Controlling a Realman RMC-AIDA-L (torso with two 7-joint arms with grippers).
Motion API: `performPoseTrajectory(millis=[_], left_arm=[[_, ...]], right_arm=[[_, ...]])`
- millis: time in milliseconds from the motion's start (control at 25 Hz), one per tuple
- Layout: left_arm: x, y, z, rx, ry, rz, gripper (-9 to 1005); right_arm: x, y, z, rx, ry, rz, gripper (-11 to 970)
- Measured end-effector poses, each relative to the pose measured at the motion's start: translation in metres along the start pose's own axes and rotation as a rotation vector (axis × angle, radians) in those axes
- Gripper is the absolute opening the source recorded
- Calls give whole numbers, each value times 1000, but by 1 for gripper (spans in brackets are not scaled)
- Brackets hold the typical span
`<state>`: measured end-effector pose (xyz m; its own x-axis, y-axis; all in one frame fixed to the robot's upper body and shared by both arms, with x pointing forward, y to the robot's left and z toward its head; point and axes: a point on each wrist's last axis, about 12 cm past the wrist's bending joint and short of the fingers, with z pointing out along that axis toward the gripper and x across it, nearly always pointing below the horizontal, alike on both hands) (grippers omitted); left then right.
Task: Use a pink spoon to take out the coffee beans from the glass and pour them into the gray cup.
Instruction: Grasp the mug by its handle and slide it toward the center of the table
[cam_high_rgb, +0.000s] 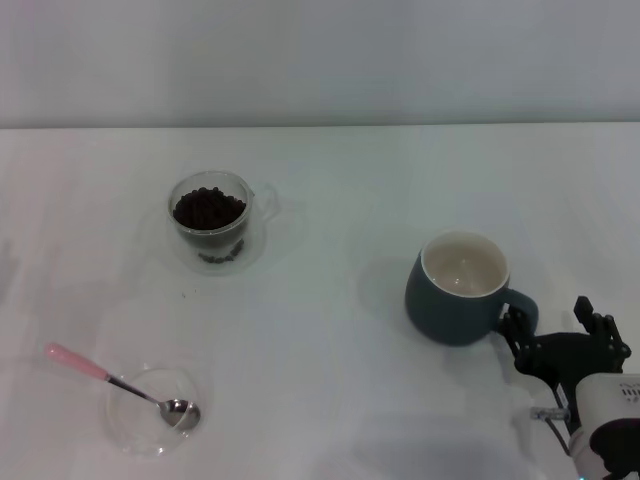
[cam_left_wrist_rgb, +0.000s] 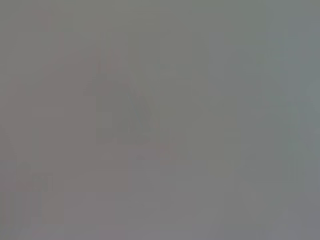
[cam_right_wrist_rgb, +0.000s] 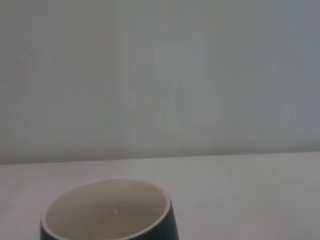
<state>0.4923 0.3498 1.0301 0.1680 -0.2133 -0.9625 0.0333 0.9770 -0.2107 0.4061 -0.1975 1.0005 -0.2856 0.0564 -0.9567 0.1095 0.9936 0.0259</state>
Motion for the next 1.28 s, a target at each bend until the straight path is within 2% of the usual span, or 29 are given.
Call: performPoseTrajectory(millis=[200,640,840,1080,1280], left_arm=[[-2,2,0,-2,-8,6,877],[-2,2,0,-3,-8,8,876],[-2,2,-1,-5,-7,7,876],[-1,2,-2,-8,-6,2,876],[-1,2,-2,-8,-6,-10,876]], right_arm=[[-2,2,4,-14,-6,-6,814],[-4,-1,8,-17,-22,-18,359],[-2,-6,15,-48,-44,0,192],[3,-16,25,-107,-62,16,165],[2,-19,28,-137,-88,-22,164]])
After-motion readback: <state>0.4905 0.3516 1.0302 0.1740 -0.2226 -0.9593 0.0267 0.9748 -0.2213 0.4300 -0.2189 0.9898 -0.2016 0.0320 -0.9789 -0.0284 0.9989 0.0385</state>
